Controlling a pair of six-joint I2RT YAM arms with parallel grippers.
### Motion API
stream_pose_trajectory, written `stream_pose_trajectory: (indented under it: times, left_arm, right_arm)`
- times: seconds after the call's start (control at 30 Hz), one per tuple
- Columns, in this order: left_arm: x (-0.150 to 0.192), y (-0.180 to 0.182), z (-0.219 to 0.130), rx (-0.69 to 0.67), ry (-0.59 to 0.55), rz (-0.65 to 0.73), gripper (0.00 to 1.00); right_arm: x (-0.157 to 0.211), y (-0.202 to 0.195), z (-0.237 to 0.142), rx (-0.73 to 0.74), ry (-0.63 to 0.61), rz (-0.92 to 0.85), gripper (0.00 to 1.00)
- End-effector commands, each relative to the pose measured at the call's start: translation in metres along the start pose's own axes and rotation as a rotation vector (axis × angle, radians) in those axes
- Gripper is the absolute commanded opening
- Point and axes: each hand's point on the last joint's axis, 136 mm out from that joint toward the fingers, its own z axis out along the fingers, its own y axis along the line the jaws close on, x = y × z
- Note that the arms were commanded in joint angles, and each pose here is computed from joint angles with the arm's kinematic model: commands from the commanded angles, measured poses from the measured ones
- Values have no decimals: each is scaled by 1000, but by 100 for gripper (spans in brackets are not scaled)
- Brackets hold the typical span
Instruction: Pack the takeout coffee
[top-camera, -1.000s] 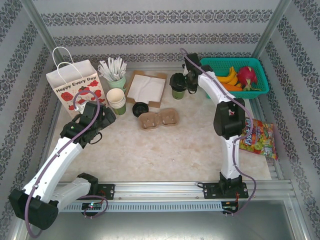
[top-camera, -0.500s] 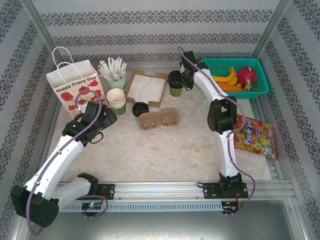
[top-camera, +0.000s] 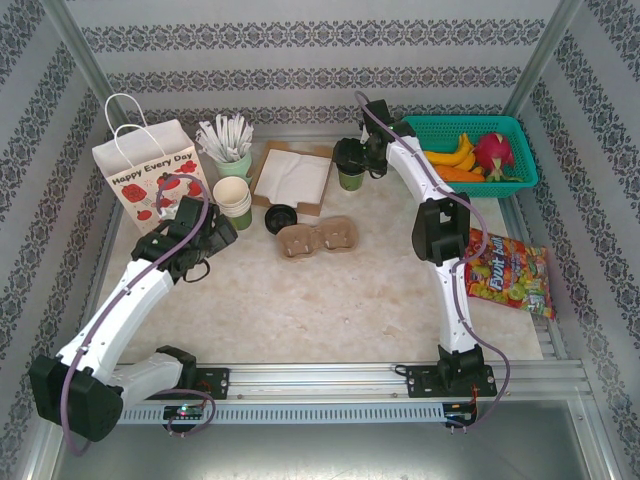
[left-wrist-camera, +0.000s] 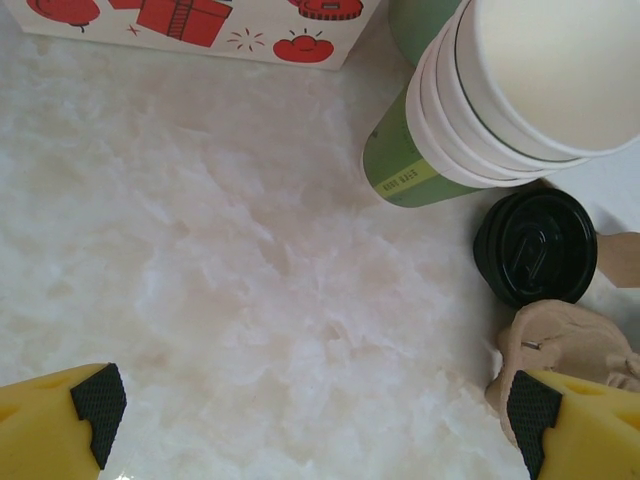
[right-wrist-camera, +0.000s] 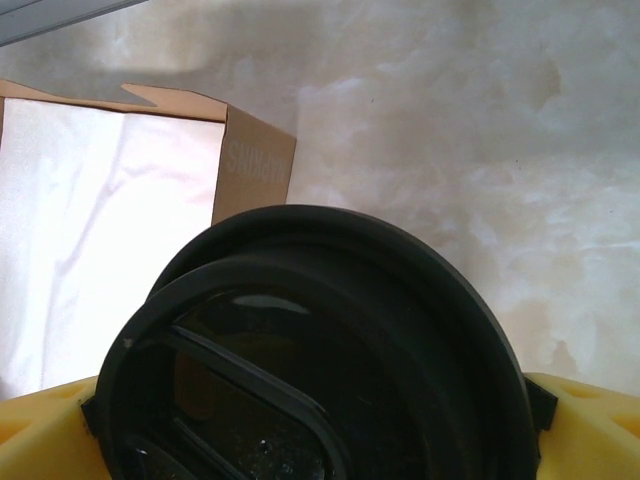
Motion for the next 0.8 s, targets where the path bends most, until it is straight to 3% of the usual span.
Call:
stream_pose_trajectory:
  times: [0.0, 0.2, 0.43, 0.63, 0.77]
  left_arm:
    - [-4, 1, -6, 0, 9, -20, 99]
    - [-26, 0, -24, -1, -9, 57, 100]
    - [-94, 23, -63, -42, -125, 14, 100]
    - [-151, 59, -80, -105, -213, -43, 100]
    - [-184, 80, -86, -66, -265, -137, 100]
  right_arm:
    - [-11, 0, -25, 5, -34, -4, 97]
    - [-18, 10, -57, -10, -82, -22, 98]
    - [-12, 25, -112, -20, -187, -97, 98]
    - [31, 39, -146, -35, -257, -200, 98]
    - [72, 38, -155, -64, -281, -202, 98]
